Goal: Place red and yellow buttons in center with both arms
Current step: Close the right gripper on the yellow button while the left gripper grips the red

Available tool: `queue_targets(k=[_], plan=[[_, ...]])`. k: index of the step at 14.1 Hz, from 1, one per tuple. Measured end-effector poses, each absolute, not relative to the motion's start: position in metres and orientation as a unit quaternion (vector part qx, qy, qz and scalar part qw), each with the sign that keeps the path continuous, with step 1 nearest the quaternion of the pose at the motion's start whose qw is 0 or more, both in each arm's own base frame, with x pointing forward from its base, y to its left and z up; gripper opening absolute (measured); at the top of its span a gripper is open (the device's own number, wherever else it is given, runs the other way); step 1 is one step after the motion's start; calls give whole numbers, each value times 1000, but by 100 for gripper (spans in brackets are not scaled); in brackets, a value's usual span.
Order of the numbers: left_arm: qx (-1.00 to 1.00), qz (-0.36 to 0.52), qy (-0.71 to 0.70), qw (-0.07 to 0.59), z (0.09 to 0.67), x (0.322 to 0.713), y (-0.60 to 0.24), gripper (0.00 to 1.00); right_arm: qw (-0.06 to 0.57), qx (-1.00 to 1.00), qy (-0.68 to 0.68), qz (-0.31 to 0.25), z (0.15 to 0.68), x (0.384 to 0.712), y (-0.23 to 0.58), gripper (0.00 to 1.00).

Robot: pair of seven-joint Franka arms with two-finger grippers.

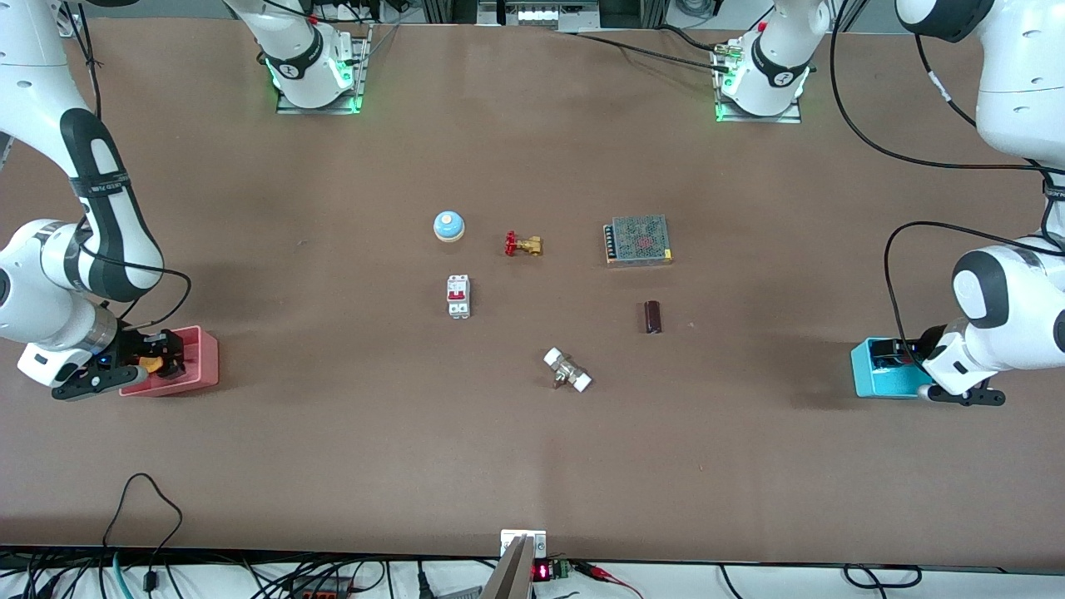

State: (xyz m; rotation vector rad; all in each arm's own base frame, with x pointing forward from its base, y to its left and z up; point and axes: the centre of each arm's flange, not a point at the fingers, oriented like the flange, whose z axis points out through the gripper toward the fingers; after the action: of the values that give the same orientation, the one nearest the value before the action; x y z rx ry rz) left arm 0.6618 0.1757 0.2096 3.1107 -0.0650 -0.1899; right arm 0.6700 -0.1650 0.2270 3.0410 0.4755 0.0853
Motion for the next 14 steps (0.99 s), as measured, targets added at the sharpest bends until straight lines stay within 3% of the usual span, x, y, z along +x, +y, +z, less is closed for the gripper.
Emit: queue_targets(k=[1, 3, 4, 5, 6, 7, 8, 9, 11, 12, 14], plan=[[998, -59, -24, 12, 210, 662, 176, 97, 31, 987, 154, 28, 227, 670, -165, 72], [998, -59, -29, 12, 208, 662, 176, 96, 31, 987, 154, 28, 227, 670, -165, 57], [998, -61, -30, 13, 206, 661, 176, 92, 31, 987, 154, 28, 227, 670, -165, 57], [997, -62, -31, 13, 204, 661, 176, 92, 31, 987, 154, 28, 227, 670, -165, 49], [997, -63, -31, 13, 202, 661, 176, 85, 31, 987, 154, 28, 227, 670, -165, 41], [997, -63, -32, 14, 202, 661, 176, 75, 31, 987, 154, 28, 227, 670, -165, 41], [997, -63, -32, 14, 201, 660, 176, 75, 31, 987, 153, 28, 227, 670, -165, 36], [997, -63, -32, 14, 201, 661, 176, 69, 31, 987, 153, 28, 227, 670, -165, 36], [997, -63, -32, 13, 202, 661, 176, 46, 31, 987, 153, 28, 227, 670, -165, 36], [997, -62, -33, 13, 202, 661, 176, 41, 31, 987, 153, 28, 227, 670, -165, 36], [997, -62, -33, 13, 202, 661, 176, 41, 32, 987, 153, 31, 233, 672, -166, 36]])
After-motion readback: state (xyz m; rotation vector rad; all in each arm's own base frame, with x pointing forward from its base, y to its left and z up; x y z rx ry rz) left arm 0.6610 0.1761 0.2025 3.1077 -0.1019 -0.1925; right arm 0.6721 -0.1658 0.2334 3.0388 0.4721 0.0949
